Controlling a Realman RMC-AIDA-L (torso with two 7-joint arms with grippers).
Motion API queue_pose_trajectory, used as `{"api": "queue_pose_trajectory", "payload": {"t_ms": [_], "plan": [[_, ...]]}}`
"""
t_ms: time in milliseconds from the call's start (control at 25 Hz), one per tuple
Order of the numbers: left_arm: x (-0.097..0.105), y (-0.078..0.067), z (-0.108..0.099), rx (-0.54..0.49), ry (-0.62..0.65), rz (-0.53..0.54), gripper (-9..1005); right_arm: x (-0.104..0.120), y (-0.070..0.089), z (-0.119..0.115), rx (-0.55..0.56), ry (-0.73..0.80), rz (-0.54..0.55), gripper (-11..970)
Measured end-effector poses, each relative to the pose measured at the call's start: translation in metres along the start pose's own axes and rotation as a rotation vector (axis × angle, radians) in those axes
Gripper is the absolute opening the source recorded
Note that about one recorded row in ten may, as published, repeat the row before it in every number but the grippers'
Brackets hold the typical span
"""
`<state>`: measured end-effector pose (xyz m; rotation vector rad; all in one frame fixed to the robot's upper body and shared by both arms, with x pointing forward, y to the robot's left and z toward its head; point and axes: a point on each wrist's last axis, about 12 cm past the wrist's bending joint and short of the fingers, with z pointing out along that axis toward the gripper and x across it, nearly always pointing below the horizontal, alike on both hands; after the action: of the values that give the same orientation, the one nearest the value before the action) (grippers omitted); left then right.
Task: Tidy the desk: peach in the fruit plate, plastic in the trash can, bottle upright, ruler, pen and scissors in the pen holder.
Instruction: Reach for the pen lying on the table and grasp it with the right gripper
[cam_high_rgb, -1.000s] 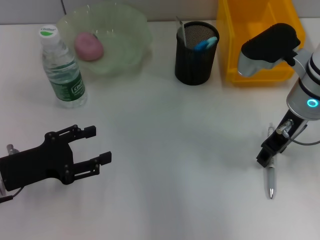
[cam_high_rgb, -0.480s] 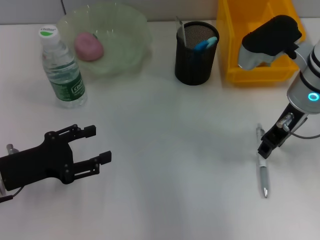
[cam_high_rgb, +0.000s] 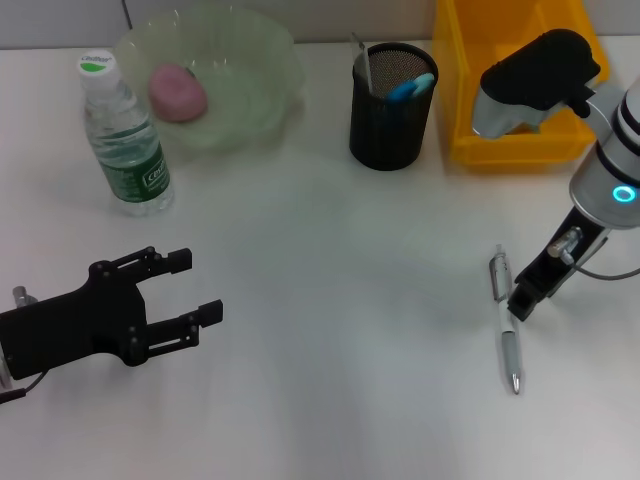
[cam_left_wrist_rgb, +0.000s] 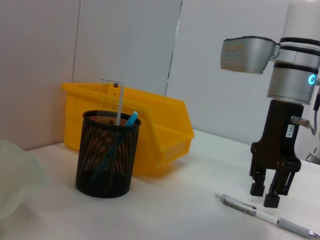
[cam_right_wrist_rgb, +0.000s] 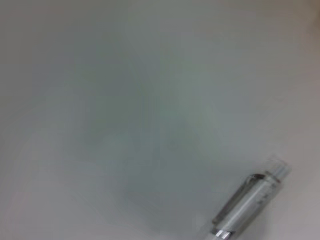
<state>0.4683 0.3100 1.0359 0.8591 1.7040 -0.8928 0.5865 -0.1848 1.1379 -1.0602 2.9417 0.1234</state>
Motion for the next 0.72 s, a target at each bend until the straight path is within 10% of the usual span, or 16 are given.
{"api": "queue_pose_trajectory", "payload": {"t_ms": [720], "plan": [[-0.001, 0.0007, -0.002, 0.002, 0.007, 0.006, 788, -0.0038, 0.0098, 0.0042, -0.032, -0.017, -0.04, 449]]}}
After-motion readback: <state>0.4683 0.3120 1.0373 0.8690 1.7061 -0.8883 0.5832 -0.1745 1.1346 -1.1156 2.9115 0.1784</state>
